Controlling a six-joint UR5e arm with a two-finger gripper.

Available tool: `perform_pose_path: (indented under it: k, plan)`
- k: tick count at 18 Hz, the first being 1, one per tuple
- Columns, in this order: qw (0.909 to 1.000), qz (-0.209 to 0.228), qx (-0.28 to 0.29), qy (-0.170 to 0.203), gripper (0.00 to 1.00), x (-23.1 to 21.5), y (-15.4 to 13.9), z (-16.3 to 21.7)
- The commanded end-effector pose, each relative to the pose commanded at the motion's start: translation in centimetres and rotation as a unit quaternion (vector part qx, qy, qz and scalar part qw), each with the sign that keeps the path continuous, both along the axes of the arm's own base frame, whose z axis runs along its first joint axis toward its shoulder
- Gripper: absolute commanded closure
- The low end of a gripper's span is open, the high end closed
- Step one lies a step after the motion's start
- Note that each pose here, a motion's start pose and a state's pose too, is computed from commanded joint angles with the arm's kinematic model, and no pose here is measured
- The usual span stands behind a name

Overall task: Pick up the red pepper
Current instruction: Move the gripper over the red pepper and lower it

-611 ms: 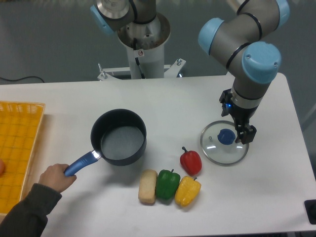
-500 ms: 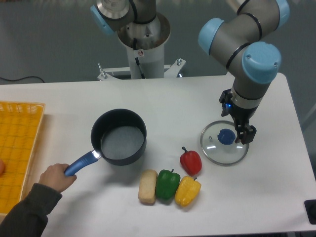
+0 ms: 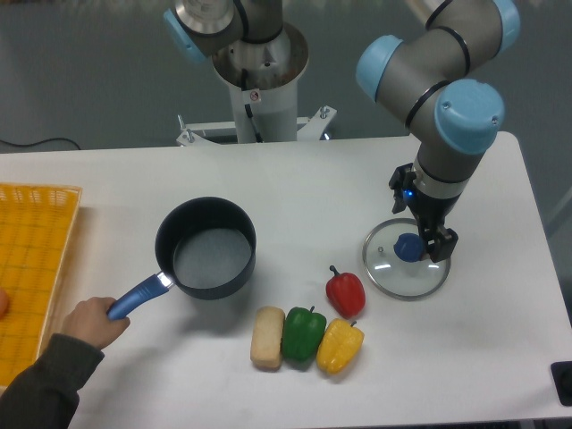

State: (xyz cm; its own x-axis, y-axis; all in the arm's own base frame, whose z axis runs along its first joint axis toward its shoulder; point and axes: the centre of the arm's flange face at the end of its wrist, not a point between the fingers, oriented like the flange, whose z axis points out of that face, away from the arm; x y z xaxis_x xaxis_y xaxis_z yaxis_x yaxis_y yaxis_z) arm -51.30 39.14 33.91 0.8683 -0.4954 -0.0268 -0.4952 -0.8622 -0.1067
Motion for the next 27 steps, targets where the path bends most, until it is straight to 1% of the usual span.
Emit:
perform_pose_path:
  k: [3,6,8,10,13,14,16,18,19,21,23,24,27]
  plan:
    - [0.9989,0.046,0.006,0.008,0.00,0.4,0.5,-0.3]
    - [0.9916,0.129,0.000,-0.001,0.00,1.1,1.5,-0.6]
    - [0.9819,0.189,-0.001,-0.010,0.00,1.5,2.3,-0.9]
    - [0.9692,0.246,0.002,-0.013,0.00,1.9,3.2,-1.1]
    - [0.9591,0.283,0.000,-0.017,0.00,2.5,4.1,-1.7]
    - [0.9532,0.302,-0.004,-0.022,0.00,2.7,4.0,-2.1]
    - [0.9339,0.355,-0.011,-0.036,0.00,3.0,3.9,-3.3]
    - [0.9199,0.389,-0.021,-0.046,0.00,3.1,3.9,-4.5]
    - [0.9148,0.401,-0.020,-0.046,0.00,3.2,4.0,-5.0]
    - [0.8988,0.436,-0.007,-0.040,0.00,3.1,4.7,-5.7]
    - [0.8827,0.468,-0.009,-0.044,0.00,3.2,5.5,-6.8]
    - [0.8772,0.478,-0.009,-0.045,0.00,3.3,5.8,-7.2]
    - [0.8655,0.499,-0.004,-0.043,0.00,3.6,7.4,-9.2]
